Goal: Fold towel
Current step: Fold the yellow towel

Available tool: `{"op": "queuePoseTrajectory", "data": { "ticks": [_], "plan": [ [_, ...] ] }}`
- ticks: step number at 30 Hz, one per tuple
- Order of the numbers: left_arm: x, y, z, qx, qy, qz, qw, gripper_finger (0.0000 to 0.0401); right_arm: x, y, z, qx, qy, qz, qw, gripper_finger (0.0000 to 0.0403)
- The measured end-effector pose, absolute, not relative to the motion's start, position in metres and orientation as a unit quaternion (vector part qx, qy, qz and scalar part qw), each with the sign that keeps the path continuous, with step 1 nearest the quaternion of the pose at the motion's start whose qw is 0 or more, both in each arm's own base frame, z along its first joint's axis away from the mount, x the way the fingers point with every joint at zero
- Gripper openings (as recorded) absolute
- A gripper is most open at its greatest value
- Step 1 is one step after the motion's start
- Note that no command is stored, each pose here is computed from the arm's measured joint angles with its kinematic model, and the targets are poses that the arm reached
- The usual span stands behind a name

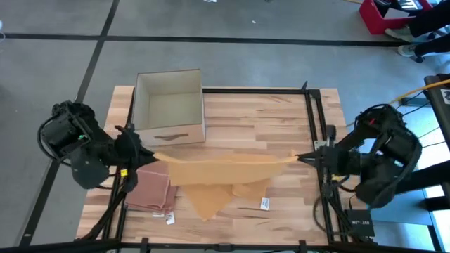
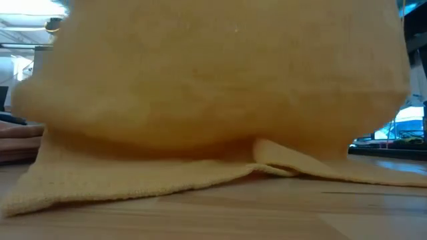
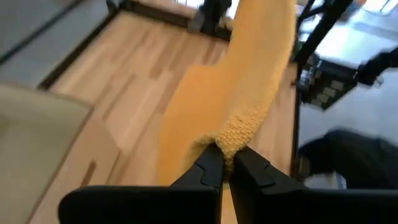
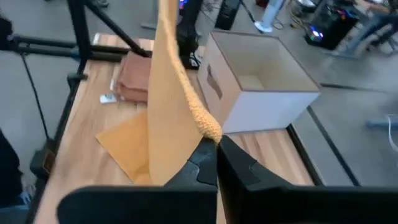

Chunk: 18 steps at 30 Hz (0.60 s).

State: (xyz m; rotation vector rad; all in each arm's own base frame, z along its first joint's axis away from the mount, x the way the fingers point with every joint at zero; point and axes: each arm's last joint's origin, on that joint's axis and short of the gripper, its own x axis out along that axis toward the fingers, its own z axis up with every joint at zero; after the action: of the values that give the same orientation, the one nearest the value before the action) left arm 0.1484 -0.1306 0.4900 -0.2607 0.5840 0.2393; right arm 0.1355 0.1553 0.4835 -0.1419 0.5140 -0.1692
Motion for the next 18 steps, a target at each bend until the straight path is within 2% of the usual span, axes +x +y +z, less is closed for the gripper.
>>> {"op": "queuePoseTrajectory", "data": {
  "ticks": [7,13,18],
  "plan": [
    [0.159,-0.145,0.464,-0.134,0.361,0.111,0.916,0.0005,0.150,0.176,0.435,-0.090,0.293,-0.118,0.945,0.0001],
    [0.177,-0.163,0.410,-0.110,0.400,0.157,0.896,0.0005,0.162,0.195,0.355,-0.085,0.339,-0.148,0.925,0.0001],
    [0.193,-0.176,0.355,-0.113,0.436,0.152,0.880,0.0005,0.167,0.206,0.285,-0.041,0.364,-0.139,0.920,0.0001]
  ]
}}
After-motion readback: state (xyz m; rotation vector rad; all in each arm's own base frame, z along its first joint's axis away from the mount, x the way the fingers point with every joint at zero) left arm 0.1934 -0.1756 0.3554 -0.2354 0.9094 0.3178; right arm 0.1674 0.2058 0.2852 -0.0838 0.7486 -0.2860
